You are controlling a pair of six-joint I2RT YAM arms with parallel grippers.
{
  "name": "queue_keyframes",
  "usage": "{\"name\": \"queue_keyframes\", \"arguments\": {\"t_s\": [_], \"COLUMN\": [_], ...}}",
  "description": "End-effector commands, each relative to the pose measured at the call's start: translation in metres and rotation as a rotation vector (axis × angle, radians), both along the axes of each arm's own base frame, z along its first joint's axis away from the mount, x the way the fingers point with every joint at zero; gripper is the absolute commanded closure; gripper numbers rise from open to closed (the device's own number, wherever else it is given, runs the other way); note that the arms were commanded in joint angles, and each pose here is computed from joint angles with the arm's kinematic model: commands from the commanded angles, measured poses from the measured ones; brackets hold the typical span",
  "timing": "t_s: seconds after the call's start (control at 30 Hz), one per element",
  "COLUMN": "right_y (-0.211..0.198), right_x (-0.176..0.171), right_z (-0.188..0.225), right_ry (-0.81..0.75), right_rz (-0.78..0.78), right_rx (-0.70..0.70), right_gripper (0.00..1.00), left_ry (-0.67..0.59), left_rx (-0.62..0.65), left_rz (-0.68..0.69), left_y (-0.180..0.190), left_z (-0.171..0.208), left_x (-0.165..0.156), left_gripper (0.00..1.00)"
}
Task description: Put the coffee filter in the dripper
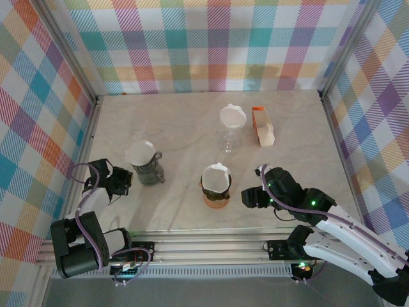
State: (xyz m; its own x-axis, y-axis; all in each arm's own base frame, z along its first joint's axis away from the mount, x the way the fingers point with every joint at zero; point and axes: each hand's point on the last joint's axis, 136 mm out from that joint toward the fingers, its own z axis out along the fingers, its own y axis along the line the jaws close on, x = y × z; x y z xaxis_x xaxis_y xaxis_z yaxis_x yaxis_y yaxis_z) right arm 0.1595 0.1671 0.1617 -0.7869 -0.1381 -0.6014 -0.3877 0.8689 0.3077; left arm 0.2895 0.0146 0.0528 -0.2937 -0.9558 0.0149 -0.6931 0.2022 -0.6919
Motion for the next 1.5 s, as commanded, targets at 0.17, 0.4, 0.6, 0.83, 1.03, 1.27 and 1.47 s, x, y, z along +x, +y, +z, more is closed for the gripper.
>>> {"name": "queue_keyframes", "arguments": {"t_s": [0.17,0.4,0.6,0.83,1.03,1.27,1.47], "right_y": [-0.001,-0.004,-0.004,-0.004,-0.004,-0.004,-0.003], "right_x": [-0.002,-0.004,-0.005,-0.005,-0.005,-0.005,-0.005], "right_z": [0.006,0.005,0.004,0.002,0.001,0.000,0.000], "right_ry": [-0.010,-0.004,0.002,0.011,0.014,0.021,0.025], "right_rz": [0.007,-0.001,-0.005,-0.010,-0.018,-0.025,-0.031], "right_rx": [0.005,0.008,0.010,0.015,0.017,0.019,0.028], "right_gripper": [0.28,0.28,0.28,0.29,0.29,0.29,0.29], "left_ry": [-0.016,-0.037,-0.042,-0.048,-0.051,-0.057,-0.034], "left_rx": [-0.042,-0.043,-0.055,-0.019,0.027,0.045,0.059], "left_rz": [-0.061,-0.107,-0.168,-0.218,-0.289,-0.357,-0.403], "left_y": [-0.018,-0.028,-0.046,-0.072,-0.106,-0.142,-0.155], "left_z": [-0.012,-0.014,-0.017,-0.018,-0.017,-0.019,-0.022], "left_x": [0.012,0.018,0.026,0.032,0.037,0.043,0.037], "left_gripper": [1.00,1.00,1.00,1.00,1.00,1.00,1.00]}}
